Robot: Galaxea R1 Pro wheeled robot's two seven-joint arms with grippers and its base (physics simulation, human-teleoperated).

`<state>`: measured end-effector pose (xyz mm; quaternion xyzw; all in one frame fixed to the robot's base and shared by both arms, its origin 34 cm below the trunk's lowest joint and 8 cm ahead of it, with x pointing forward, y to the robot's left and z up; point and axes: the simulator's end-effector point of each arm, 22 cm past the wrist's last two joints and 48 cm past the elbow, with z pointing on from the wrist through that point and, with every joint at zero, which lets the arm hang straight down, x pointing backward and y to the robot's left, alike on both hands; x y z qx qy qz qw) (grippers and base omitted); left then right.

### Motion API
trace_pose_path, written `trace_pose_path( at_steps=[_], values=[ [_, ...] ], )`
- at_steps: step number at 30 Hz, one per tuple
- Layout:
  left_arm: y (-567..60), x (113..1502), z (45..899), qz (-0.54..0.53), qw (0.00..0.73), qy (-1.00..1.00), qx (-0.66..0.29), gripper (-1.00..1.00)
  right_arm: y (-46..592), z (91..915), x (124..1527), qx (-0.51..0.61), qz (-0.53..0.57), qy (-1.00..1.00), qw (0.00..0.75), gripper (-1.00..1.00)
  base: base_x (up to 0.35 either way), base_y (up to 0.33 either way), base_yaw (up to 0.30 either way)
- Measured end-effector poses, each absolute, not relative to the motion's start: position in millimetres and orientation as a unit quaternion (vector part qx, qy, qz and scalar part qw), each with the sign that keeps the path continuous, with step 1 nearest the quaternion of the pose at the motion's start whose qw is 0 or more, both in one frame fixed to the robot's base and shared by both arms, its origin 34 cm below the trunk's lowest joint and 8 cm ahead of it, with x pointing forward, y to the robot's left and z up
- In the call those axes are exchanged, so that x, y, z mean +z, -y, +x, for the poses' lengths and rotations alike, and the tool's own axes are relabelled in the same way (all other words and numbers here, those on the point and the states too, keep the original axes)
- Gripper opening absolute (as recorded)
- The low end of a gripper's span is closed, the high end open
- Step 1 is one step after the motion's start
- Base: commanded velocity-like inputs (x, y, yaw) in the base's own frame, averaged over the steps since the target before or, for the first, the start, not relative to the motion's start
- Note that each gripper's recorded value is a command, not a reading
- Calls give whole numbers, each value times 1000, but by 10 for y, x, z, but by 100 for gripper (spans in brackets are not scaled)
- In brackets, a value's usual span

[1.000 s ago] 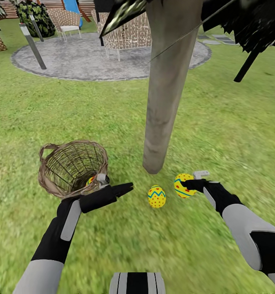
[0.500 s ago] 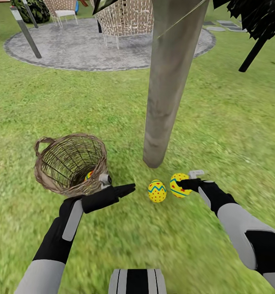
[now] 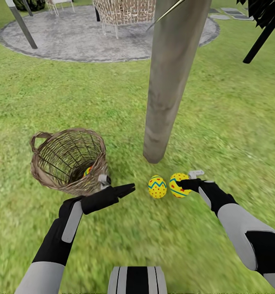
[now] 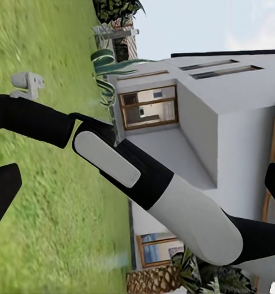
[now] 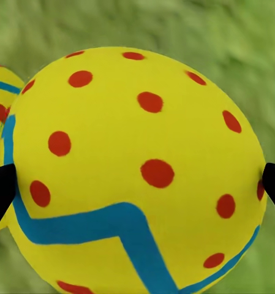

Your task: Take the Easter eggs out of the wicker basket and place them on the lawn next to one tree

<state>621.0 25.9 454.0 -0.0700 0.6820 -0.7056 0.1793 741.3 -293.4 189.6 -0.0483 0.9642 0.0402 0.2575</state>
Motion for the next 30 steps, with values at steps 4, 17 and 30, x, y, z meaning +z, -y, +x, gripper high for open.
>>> trace_pose_path(
  at_steps=[4, 17, 30],
  values=[
    [-259, 4448, 6201, -76, 174, -683, -705, 100, 3031, 7360, 1764, 13, -41, -967, 252, -100, 0, 0, 0],
    [-260, 4150, 6166, -94, 156, -688, -703, 100, 3047, 7217, 1426, 7, -39, -971, 235, -100, 0, 0, 0],
    [-265, 4089, 6157, -100, 152, -688, -703, 100, 3046, 7190, 1376, 7, -39, -972, 231, -100, 35, 0, 0]
  ],
)
